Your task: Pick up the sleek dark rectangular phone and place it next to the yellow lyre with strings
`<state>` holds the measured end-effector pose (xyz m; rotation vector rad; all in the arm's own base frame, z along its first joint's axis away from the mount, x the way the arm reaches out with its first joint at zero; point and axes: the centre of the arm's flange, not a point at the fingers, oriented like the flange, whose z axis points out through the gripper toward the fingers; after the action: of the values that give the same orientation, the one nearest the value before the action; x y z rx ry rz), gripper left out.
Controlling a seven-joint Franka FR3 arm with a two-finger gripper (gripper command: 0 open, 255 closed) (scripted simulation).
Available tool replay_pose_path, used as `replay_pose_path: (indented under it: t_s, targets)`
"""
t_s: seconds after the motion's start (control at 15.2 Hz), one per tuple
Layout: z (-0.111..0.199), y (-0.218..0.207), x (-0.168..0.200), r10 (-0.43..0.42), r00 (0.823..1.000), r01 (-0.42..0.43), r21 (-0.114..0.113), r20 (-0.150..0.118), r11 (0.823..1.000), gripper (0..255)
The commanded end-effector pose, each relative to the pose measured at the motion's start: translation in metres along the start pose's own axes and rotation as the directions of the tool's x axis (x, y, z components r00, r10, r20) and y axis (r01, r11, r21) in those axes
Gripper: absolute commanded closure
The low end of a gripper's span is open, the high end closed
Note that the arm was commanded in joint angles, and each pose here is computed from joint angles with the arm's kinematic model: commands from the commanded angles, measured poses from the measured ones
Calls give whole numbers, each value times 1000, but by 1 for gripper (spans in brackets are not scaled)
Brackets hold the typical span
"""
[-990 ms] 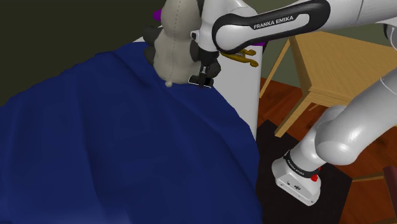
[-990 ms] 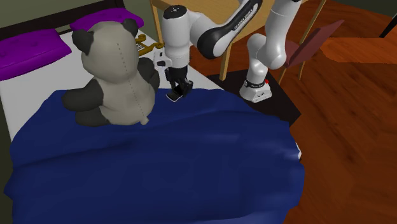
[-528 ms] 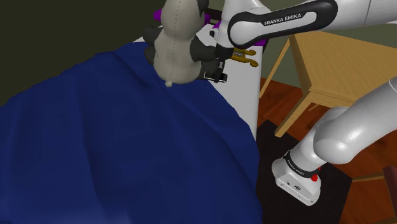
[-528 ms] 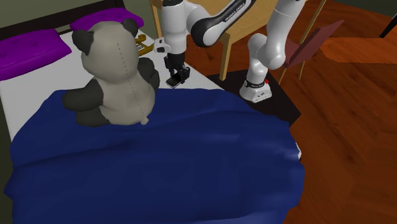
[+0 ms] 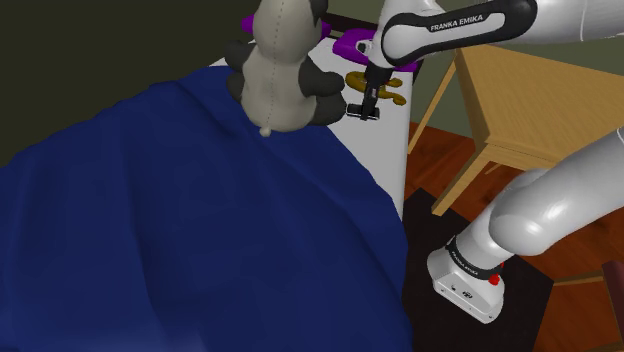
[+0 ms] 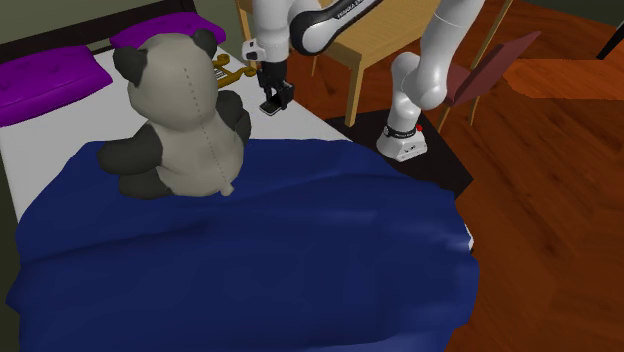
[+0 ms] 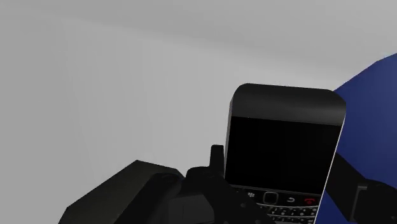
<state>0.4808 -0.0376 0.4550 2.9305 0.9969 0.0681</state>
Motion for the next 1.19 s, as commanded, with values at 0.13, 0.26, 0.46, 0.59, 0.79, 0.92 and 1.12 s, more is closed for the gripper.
replay_pose_path:
  t_s: [0.13,0.26,0.46,0.59,0.79,0.92,1.12]
  targets:
    - [-1,39,-35,-2,1000,2,0,0,1000,255]
    - [0,59,-52,-2,1000,2,0,0,1000,255]
    - [1,88,-79,-2,1000,2,0,0,1000,255]
    - [1,108,-96,-2,1000,2,0,0,1000,255]
    - [2,138,-123,-2,1000,2,0,0,1000,255]
    - [3,157,-140,-2,1000,2,0,0,1000,255]
    - [4,187,-167,-2,1000,2,0,0,1000,255]
